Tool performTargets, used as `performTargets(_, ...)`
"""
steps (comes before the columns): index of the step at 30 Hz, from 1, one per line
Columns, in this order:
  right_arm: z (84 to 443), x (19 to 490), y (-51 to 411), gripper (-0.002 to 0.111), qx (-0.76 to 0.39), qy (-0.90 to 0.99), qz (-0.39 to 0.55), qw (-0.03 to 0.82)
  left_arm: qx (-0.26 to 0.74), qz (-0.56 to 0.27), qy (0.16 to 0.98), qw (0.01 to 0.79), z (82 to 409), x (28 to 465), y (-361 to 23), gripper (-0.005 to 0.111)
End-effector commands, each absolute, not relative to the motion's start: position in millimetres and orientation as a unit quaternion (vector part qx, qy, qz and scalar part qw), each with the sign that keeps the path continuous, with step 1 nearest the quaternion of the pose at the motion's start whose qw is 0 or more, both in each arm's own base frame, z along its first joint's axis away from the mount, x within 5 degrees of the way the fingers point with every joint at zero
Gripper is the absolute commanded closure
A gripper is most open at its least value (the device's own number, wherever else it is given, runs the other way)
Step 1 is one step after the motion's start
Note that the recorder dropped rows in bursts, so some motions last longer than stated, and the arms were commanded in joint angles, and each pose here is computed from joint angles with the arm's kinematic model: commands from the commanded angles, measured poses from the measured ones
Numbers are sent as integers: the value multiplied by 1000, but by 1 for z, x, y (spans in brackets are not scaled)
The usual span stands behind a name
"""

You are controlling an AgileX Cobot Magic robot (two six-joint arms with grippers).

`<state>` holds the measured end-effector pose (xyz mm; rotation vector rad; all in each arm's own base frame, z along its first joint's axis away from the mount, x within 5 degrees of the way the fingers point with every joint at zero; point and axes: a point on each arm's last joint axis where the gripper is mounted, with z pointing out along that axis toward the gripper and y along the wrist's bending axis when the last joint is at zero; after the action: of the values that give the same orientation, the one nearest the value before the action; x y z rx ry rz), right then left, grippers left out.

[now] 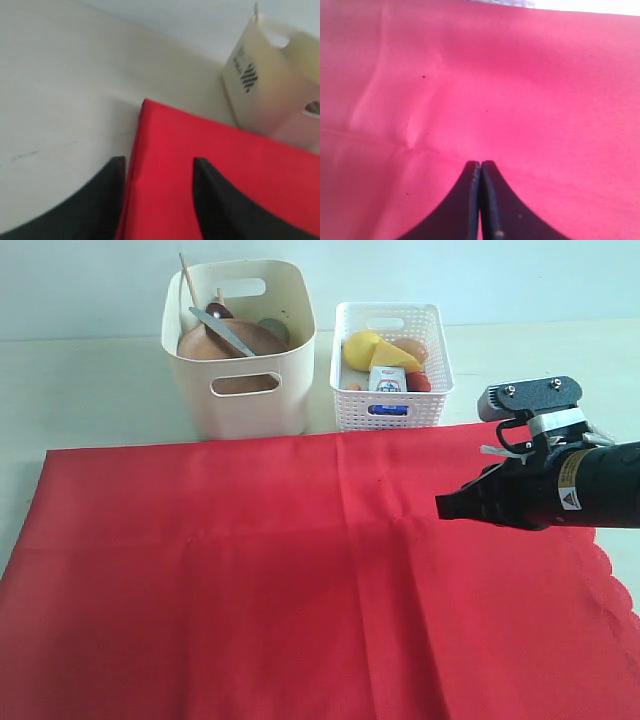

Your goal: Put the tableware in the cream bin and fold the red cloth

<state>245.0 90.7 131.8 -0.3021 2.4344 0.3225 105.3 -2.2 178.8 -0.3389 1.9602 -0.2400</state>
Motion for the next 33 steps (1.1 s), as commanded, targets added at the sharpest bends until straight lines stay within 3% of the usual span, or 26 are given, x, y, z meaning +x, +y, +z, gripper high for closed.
performTargets(1, 131, 244, 90, 108, -121, 929, 124, 328, -109, -66, 870, 477, 167, 130, -4, 36)
performTargets(7, 131, 244, 90, 108, -121, 929, 124, 328, -111, -44, 921, 372, 140, 165, -5, 18)
performTargets(11, 131, 244, 90, 108, -121, 929, 124, 328, -96, -38, 938, 332, 121, 182, -10, 18)
performTargets(15, 131, 244, 90, 108, -121, 929, 124, 328, -20, -41, 943, 330, 107, 196, -27, 18)
performTargets(22, 131, 244, 90, 108, -121, 929, 123, 327, -30, -33, 955, 294, 85, 211, -30, 20)
performTargets(24, 131, 244, 90, 108, -124, 929, 122, 328, -21, -33, 957, 289, 83, 213, -31, 28)
performTargets(26, 131, 244, 90, 108, -129, 928, 120, 328, -21, -32, 957, 287, 82, 214, -31, 44)
performTargets(27, 131, 244, 90, 108, -129, 928, 120, 328, -23, -33, 957, 287, 82, 214, -31, 56)
performTargets(28, 131, 244, 90, 108, -129, 928, 120, 328, -28, -34, 958, 282, 81, 213, -31, 84)
performTargets(29, 130, 244, 90, 108, -129, 929, 118, 327, -35, -36, 960, 276, 81, 212, -31, 100)
performTargets(33, 128, 243, 88, 108, -126, 935, 107, 315, -15, -32, 965, 259, 86, 208, -31, 107)
